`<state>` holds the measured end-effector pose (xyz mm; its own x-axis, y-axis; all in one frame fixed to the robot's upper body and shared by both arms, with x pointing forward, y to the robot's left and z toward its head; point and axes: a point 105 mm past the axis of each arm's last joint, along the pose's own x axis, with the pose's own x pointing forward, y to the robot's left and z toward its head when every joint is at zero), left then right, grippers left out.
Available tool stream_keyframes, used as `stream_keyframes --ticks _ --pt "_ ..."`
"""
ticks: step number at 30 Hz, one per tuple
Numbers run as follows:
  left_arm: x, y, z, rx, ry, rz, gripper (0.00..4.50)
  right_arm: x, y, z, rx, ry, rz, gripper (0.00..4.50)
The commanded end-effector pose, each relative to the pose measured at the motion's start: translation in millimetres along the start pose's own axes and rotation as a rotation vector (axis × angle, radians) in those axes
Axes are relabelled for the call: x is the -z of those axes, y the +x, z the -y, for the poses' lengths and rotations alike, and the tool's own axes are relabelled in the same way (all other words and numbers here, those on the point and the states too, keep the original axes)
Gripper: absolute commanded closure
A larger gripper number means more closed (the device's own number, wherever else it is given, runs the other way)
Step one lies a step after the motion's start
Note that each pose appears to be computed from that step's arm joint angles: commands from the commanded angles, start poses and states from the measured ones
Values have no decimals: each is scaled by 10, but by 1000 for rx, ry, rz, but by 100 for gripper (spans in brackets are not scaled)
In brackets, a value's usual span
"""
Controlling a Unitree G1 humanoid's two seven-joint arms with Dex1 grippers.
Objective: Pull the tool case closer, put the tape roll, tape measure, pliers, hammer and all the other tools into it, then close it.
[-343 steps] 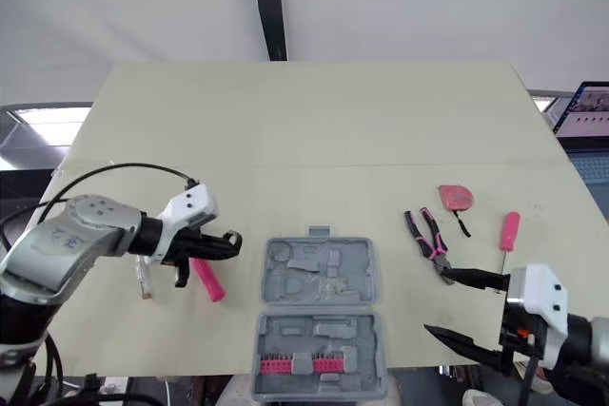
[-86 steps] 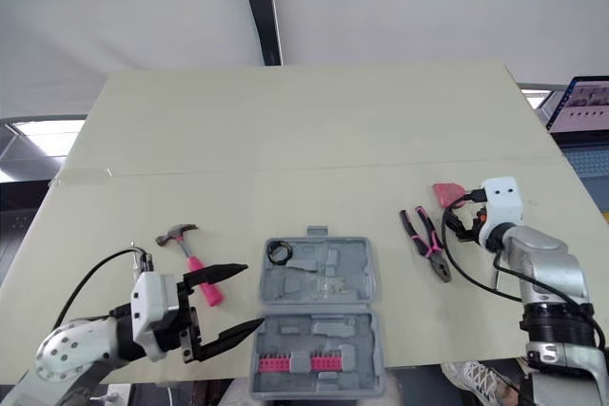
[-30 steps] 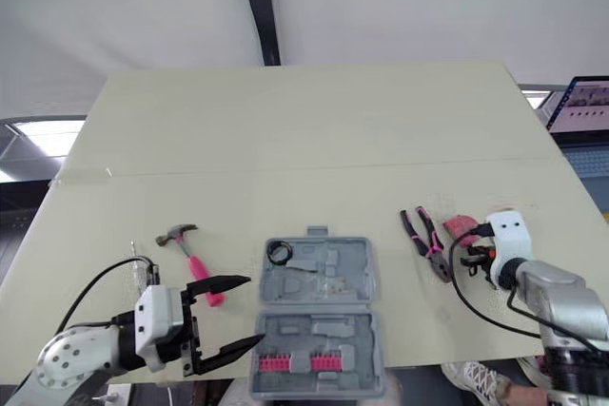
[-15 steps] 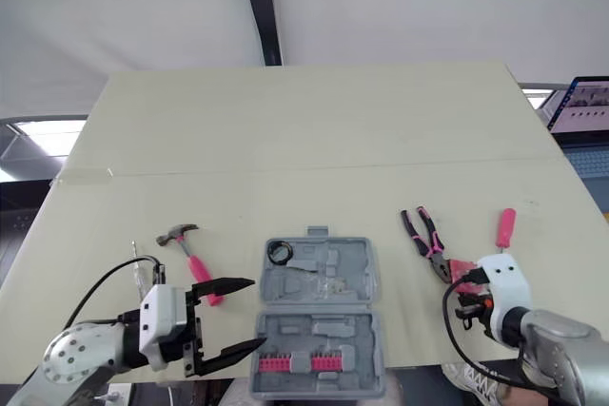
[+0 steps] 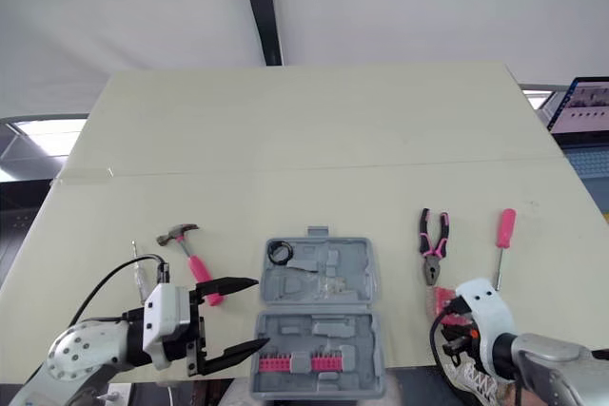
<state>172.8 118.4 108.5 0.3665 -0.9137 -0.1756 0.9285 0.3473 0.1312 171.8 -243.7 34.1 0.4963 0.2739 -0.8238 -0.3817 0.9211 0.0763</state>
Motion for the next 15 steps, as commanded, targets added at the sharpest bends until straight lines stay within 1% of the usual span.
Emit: stream_keyframes --ticks 1,10,15 --pt "-62 7 33 12 9 20 0 61 0 -111 -54 -37 -26 443" --pt "-31 -87 79 47 -6 6 0 85 -3 -76 -43 8 -19 443" --pt "-24 -136 58 61 3 10 0 72 -1 -76 -39 26 -9 443"
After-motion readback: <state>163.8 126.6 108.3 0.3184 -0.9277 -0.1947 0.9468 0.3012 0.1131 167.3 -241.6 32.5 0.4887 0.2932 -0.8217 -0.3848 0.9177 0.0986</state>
